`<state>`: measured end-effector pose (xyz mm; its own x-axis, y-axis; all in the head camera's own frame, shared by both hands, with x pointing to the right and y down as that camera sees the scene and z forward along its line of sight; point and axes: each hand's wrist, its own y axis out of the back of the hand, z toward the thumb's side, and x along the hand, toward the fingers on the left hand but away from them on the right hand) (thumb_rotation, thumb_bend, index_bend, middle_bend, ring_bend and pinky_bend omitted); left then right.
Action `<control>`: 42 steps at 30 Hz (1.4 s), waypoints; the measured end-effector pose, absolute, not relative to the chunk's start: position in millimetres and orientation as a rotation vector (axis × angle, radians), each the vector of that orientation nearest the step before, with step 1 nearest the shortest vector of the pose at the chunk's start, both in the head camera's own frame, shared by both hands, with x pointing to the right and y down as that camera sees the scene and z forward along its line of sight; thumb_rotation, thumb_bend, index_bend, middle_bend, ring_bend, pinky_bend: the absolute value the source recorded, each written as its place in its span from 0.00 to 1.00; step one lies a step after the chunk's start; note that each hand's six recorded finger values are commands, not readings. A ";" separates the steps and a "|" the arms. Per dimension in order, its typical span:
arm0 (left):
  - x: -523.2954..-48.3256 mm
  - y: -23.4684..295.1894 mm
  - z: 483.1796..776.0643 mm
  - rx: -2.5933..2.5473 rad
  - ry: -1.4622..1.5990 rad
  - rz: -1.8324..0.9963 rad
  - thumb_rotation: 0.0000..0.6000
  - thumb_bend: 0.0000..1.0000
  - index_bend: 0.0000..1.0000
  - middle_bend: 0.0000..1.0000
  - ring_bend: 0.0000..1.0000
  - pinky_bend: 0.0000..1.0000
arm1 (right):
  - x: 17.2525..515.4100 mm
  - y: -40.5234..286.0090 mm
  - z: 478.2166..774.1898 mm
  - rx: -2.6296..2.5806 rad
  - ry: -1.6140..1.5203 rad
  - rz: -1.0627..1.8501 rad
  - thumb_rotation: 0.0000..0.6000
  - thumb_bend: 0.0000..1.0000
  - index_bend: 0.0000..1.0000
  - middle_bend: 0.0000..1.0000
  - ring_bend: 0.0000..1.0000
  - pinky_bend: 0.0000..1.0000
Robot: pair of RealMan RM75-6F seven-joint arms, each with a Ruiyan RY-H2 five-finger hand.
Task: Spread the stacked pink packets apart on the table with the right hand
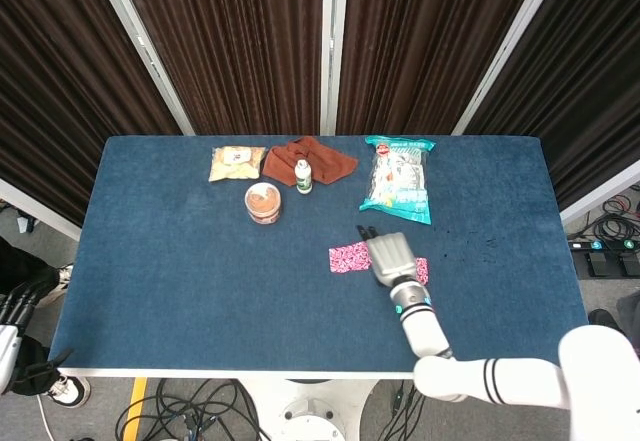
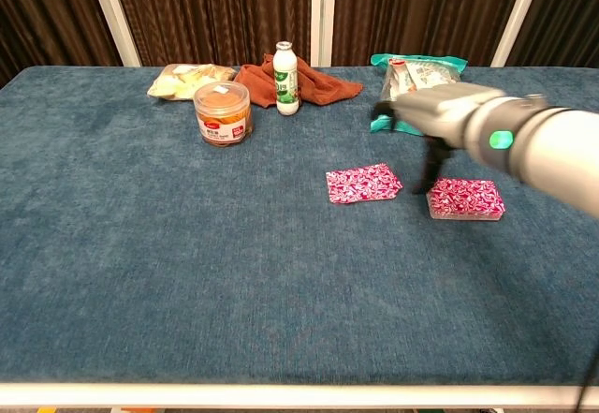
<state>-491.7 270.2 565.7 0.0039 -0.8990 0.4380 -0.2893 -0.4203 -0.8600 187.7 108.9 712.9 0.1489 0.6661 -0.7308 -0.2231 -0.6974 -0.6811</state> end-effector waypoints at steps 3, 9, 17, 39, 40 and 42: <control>-490.4 270.8 566.9 -1.739 1.218 -1.441 1.00 0.13 0.11 0.08 0.00 0.11 | 219.5 115.5 713.6 -1.716 -0.420 1.711 1.00 0.10 0.14 0.17 0.77 0.83; -489.5 272.2 569.1 -1.744 1.211 -1.450 1.00 0.13 0.11 0.08 0.00 0.11 | 243.2 126.9 724.7 -1.728 -0.413 1.775 1.00 0.10 0.16 0.17 0.77 0.83; -489.5 273.7 571.8 -1.749 1.206 -1.456 1.00 0.13 0.11 0.08 0.00 0.11 | 240.4 131.3 734.9 -1.734 -0.415 1.769 1.00 0.11 0.22 0.20 0.77 0.83; -495.0 273.4 571.3 -1.745 1.224 -1.461 1.00 0.13 0.11 0.08 0.00 0.11 | 234.6 128.2 744.1 -1.709 -0.418 1.768 1.00 0.14 0.26 0.28 0.77 0.83; -495.1 273.6 571.4 -1.745 1.223 -1.462 1.00 0.13 0.11 0.08 0.00 0.11 | 234.7 128.4 744.4 -1.708 -0.416 1.769 1.00 0.14 0.26 0.28 0.77 0.83; -495.3 273.9 571.8 -1.745 1.223 -1.463 1.00 0.13 0.11 0.08 0.00 0.11 | 234.5 128.7 745.1 -1.708 -0.414 1.771 1.00 0.14 0.26 0.28 0.77 0.83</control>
<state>-495.3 273.9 571.8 -0.0061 -0.8896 0.4568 -0.2916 -0.4353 -0.8517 234.5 128.7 745.1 0.0442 0.6318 -0.7739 -0.2231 -0.7488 -0.6241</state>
